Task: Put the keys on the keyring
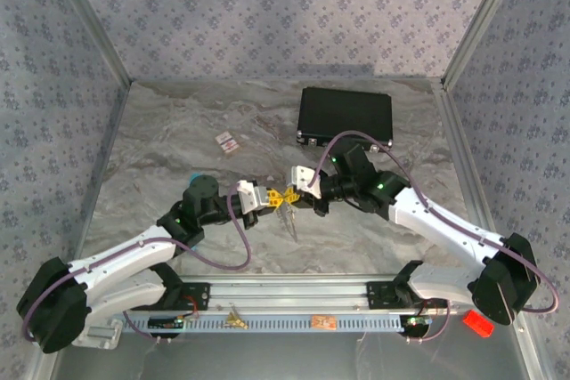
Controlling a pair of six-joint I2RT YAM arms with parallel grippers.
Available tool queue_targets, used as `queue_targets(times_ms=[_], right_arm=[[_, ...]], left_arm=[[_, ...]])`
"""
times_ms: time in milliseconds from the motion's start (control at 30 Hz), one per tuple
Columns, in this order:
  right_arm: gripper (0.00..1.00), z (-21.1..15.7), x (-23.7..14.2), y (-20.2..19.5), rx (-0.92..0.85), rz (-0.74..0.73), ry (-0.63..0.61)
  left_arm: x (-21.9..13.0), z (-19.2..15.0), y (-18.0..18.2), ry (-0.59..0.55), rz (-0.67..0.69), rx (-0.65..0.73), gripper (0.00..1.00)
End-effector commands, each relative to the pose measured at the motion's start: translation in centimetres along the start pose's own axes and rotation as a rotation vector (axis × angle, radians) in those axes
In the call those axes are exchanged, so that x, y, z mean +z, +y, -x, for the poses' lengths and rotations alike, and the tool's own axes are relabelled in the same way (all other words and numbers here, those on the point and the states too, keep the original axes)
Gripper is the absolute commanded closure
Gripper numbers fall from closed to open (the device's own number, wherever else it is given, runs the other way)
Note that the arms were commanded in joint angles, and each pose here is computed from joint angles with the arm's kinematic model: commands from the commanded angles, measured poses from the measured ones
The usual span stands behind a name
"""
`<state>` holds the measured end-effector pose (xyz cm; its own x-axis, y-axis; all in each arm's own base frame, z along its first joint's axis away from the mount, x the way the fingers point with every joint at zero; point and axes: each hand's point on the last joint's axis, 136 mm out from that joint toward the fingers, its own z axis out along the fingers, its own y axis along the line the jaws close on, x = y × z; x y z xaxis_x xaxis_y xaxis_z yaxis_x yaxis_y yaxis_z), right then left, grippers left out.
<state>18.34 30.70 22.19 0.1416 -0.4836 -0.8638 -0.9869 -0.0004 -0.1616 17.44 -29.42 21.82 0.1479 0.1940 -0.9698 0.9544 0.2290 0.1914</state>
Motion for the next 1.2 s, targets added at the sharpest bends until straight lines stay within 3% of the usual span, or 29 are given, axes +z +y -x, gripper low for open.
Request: queue_targets(times_ms=[0, 33, 133, 233, 367, 633, 867, 900, 967, 1033, 1167], right_arm=[[1.00, 0.8, 0.1, 0.0, -0.014, 0.013, -0.017], [1.00, 0.7, 0.0, 0.0, -0.014, 0.009, -0.006], [1.00, 0.3, -0.4, -0.2, -0.027, -0.010, 0.054], [1.00, -0.6, -0.8, -0.2, -0.050, -0.017, 0.147], [1.00, -0.9, -0.8, 0.0, -0.084, -0.007, 0.225], [1.00, 0.5, 0.1, 0.1, -0.117, 0.010, 0.223], [1.00, 1.0, 0.6, 0.3, -0.106, 0.015, 0.215], [0.96, 1.2, 0.4, 0.1, -0.095, 0.005, 0.202], [0.75, 1.5, -0.3, -0.3, -0.055, -0.016, 0.137], [0.70, 1.8, -1.1, -0.6, -0.015, -0.034, 0.058], [0.69, 1.6, -1.4, -0.4, 0.037, -0.012, -0.036]], left_arm=[[0.0, 2.8, 0.1, -0.087, -0.009, 0.032, 1.00], [0.0, 2.5, 0.5, -0.064, 0.012, 0.020, 1.00], [0.0, 1.3, 1.0, 0.022, 0.040, 0.008, 0.82], [-0.1, 0.4, 1.2, 0.088, 0.045, 0.011, 0.79], [0.0, -0.2, 1.1, 0.124, 0.034, 0.003, 0.79], [0.4, 0.1, 1.0, 0.114, 0.013, 0.007, 0.81], [0.3, 0.4, 0.9, 0.100, 0.012, 0.023, 0.97], [0.2, 0.5, 1.0, 0.096, 0.015, 0.026, 1.00], [0.1, 0.5, 0.9, 0.079, 0.018, 0.024, 1.00], [0.0, 1.0, 0.8, 0.036, 0.023, 0.015, 1.00], [-0.1, 1.8, 0.4, -0.050, 0.012, -0.006, 1.00]])
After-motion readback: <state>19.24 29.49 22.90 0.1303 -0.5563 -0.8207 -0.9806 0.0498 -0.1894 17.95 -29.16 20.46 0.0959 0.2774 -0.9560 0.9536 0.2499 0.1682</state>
